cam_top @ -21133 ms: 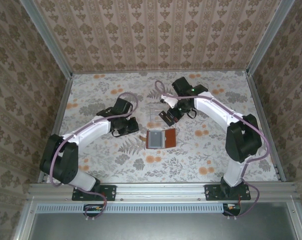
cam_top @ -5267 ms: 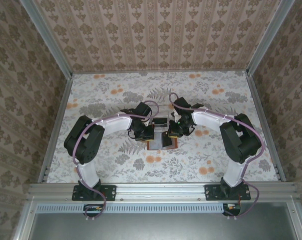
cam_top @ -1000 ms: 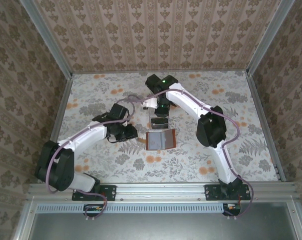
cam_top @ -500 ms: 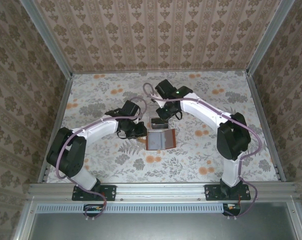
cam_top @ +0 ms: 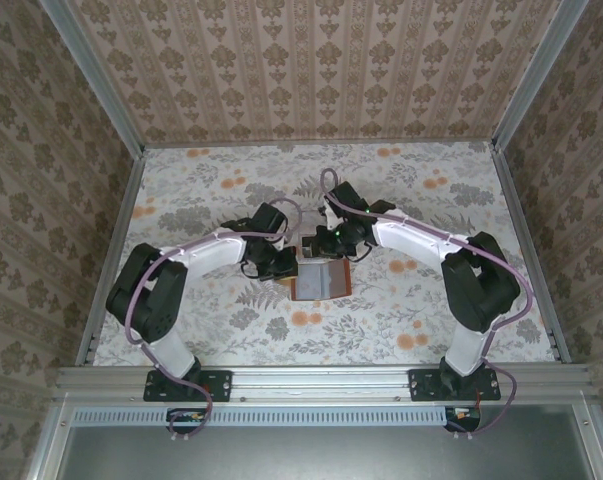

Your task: Take the credit cards out of the card holder

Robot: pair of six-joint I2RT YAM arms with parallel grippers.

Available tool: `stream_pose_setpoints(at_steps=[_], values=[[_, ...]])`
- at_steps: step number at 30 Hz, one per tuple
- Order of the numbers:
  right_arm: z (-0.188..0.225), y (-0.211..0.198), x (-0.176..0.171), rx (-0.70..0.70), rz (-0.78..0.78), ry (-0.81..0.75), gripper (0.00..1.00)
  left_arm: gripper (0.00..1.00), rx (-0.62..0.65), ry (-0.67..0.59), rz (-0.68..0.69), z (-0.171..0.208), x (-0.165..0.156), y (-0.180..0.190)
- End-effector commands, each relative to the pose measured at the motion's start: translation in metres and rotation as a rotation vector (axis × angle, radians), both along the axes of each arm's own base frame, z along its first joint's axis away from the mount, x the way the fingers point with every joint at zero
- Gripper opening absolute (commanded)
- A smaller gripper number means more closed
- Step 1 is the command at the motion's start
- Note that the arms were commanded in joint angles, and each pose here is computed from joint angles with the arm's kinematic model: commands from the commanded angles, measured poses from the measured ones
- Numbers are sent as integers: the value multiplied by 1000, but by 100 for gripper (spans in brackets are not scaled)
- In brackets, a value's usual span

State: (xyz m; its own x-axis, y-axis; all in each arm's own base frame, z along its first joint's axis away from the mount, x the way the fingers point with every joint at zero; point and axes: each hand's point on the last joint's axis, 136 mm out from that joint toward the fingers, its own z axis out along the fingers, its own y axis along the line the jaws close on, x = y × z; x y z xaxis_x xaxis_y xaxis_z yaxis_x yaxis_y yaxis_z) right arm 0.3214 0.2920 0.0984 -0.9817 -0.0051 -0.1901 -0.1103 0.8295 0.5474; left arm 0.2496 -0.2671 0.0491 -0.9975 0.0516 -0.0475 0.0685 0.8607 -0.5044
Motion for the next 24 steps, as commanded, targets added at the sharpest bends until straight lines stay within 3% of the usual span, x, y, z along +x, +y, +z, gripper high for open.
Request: stream_pose_setpoints(at_steps=[1,24], values=[[2,16,-2,107,-23,65,15,5,11,2,-24,-7,0,-2],[-55,40,-21,69,4,216,26,0,68,57,-9,-37,-17,21]])
